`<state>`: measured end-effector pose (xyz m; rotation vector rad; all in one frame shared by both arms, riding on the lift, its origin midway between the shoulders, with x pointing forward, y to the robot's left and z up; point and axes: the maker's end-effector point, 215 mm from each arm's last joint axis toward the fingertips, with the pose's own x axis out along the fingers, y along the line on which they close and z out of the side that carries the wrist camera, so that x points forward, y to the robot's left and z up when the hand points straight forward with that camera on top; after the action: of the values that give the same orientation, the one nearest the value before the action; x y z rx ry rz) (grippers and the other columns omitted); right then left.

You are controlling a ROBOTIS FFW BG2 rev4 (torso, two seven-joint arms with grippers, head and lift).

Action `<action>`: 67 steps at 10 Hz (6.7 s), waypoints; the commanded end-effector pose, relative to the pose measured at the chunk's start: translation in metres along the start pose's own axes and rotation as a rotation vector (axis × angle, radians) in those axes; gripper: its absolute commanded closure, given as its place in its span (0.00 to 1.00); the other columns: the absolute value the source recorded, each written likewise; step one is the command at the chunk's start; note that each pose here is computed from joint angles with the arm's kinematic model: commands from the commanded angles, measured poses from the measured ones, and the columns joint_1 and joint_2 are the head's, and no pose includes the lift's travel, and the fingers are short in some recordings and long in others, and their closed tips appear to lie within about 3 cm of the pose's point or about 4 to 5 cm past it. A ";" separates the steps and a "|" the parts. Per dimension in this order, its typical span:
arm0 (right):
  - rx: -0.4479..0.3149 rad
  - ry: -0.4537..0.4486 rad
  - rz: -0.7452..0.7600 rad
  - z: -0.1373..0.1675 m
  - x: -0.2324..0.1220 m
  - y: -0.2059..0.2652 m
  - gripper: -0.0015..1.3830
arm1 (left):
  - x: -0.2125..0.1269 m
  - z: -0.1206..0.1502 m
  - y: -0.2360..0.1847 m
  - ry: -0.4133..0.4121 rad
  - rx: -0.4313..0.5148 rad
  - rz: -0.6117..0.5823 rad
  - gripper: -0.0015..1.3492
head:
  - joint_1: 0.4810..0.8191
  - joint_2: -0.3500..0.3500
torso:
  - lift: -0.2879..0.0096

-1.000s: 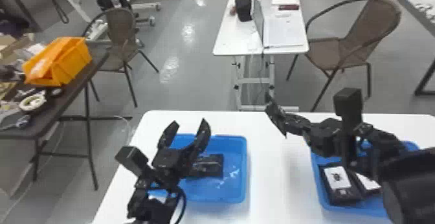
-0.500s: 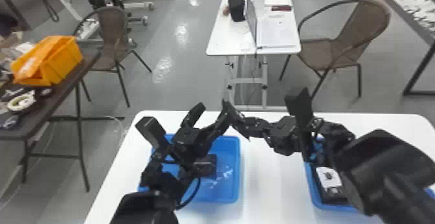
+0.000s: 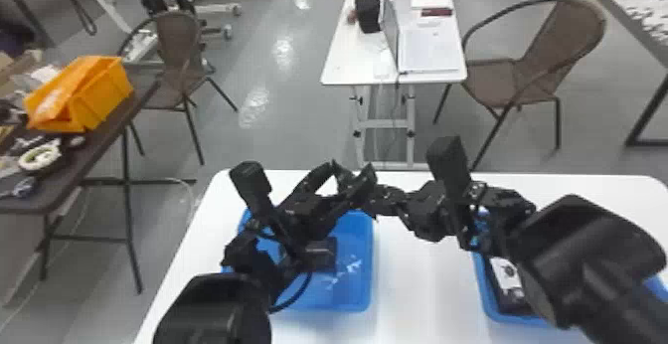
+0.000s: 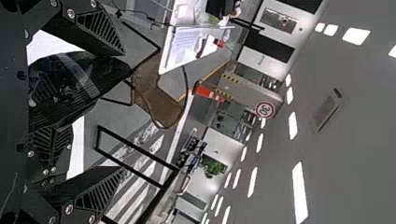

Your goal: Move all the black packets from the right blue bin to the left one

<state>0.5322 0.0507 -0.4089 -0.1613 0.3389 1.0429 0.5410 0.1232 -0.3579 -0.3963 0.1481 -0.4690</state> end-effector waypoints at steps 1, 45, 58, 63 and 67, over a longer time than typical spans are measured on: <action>-0.007 0.000 0.007 0.002 0.002 0.002 0.86 | -0.002 -0.005 0.004 0.033 0.011 0.012 0.12 | 0.63 0.75 | 0.97; 0.361 0.226 -0.624 -0.274 -0.246 -0.168 0.20 | -0.125 0.018 0.118 -0.180 0.195 0.325 0.08 | 0.63 0.43 | 0.97; 0.323 0.399 -0.673 -0.287 -0.229 -0.154 0.82 | -0.137 0.013 0.131 -0.169 0.179 0.353 0.08 | 0.63 0.51 | 0.97; 0.153 0.174 -0.658 -0.154 -0.226 -0.137 0.82 | -0.131 0.013 0.125 -0.181 0.137 0.337 0.08 | 0.63 0.53 | 0.97; -0.104 -0.054 -0.330 0.008 -0.109 -0.076 0.82 | -0.095 0.014 0.094 -0.187 0.042 0.255 0.08 | 0.63 0.69 | 0.97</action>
<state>0.5495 -0.0972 -0.3746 -0.2537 0.2320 0.6853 0.4959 0.2578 -0.3830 -0.3597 0.0134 -0.1682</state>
